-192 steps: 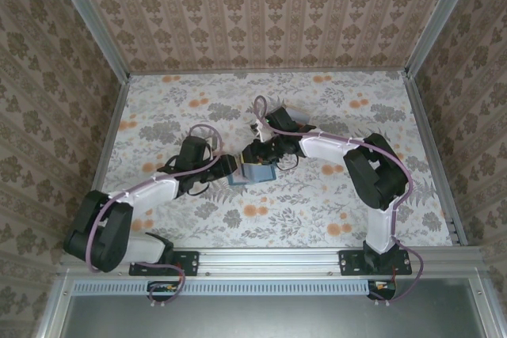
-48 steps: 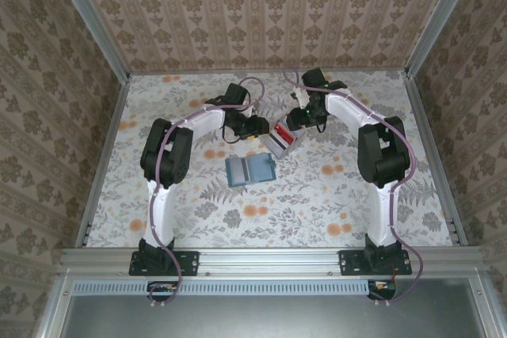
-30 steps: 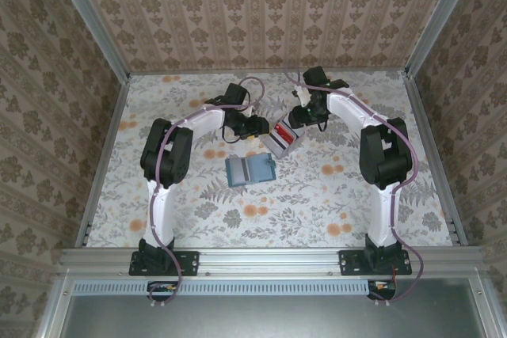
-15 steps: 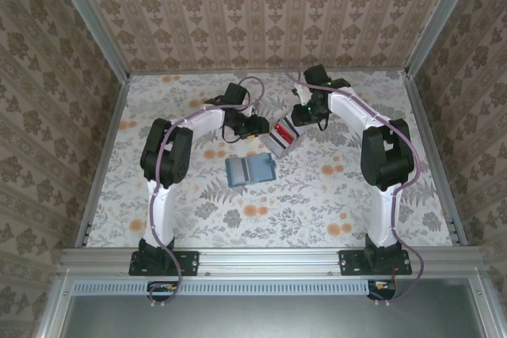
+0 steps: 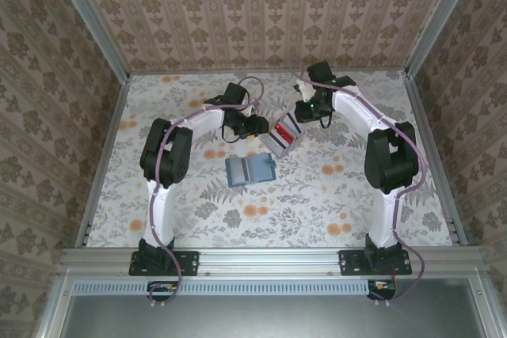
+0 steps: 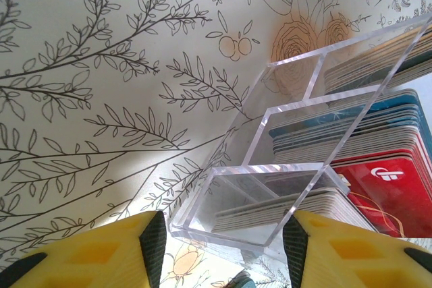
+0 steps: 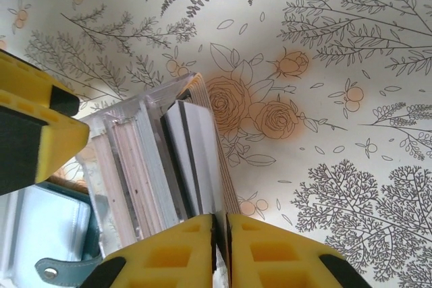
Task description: Put the credit cards into the card holder
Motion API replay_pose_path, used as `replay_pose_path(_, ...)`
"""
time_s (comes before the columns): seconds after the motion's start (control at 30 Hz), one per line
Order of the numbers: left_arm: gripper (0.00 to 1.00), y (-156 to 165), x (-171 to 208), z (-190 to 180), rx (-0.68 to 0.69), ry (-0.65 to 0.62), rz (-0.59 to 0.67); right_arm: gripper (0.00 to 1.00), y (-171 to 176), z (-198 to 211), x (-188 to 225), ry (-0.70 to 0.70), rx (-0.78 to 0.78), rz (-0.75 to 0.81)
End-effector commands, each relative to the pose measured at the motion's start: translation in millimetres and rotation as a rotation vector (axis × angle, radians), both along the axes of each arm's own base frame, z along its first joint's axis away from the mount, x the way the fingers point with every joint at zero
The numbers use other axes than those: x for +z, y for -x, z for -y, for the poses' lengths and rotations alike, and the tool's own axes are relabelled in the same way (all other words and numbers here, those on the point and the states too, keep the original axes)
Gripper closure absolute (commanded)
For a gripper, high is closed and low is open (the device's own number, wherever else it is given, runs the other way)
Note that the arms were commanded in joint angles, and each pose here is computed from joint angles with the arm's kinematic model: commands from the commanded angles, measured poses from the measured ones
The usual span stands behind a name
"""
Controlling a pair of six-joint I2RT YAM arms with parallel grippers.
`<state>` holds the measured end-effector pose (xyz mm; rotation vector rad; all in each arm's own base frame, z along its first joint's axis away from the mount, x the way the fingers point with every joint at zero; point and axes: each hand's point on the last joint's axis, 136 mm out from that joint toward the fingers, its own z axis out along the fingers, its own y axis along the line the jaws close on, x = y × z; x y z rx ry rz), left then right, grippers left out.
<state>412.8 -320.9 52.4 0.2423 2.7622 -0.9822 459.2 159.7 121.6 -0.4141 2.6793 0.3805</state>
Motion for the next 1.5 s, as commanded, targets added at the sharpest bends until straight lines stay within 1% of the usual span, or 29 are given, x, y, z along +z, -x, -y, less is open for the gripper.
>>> replay_pose_path(0.0, 0.49, 0.7, -2.3, -11.1, 0.011, -0.021, -0.005, 0.88, 2.1, -0.2, 31.7, -0.038, 0.003, 0.037)
replay_pose_path(0.13, 0.49, 3.3, 0.0, -11.2, 0.008, -0.013, -0.005, 0.91, 3.9, -5.6, 36.3, -0.097, 0.003, 0.03)
replay_pose_path(0.33, 0.49, 0.6, 13.4, -8.3, 0.006, 0.01, 0.021, 0.94, 4.3, -16.2, 50.0, -0.266, -0.016, 0.013)
replay_pose_path(0.43, 0.49, 2.6, 29.6, -7.1, 0.007, 0.03, 0.035, 0.95, 6.6, -24.2, 60.6, -0.373, -0.025, 0.0)
replay_pose_path(0.53, 0.48, 4.6, 50.6, -10.2, 0.014, 0.043, 0.08, 0.95, 12.5, -33.9, 69.7, -0.46, -0.02, -0.008)
replay_pose_path(0.63, 0.48, 5.7, 72.9, -20.2, 0.05, 0.046, 0.157, 0.95, 23.6, -41.3, 67.4, -0.481, -0.016, -0.023)
replay_pose_path(0.73, 0.49, 10.6, 79.4, -34.2, 0.092, 0.037, 0.197, 0.94, 39.5, -53.0, 62.0, -0.484, 0.002, -0.043)
replay_pose_path(0.83, 0.49, 23.2, 71.4, -47.7, 0.103, -0.006, 0.174, 0.94, 55.0, -71.2, 52.7, -0.521, 0.003, -0.066)
replay_pose_path(1.0, 0.49, 52.6, 52.4, -73.9, 0.146, -0.075, 0.135, 0.94, 94.4, -116.2, 18.1, -0.554, 0.024, -0.132)
replay_pose_path(1.1, 0.49, 70.9, 45.6, -88.9, 0.166, -0.112, 0.117, 0.94, 110.6, -133.5, -2.6, -0.558, 0.015, -0.168)
replay_pose_path(1.3, 0.52, 106.8, 28.3, -112.5, 0.183, -0.176, 0.054, 0.94, 131.3, -145.2, -41.2, -0.556, -0.017, -0.25)
replay_pose_path(1.47, 0.55, 132.8, 9.4, -123.6, 0.193, -0.196, -0.007, 0.94, 133.6, -143.8, -60.8, -0.544, -0.05, -0.275)
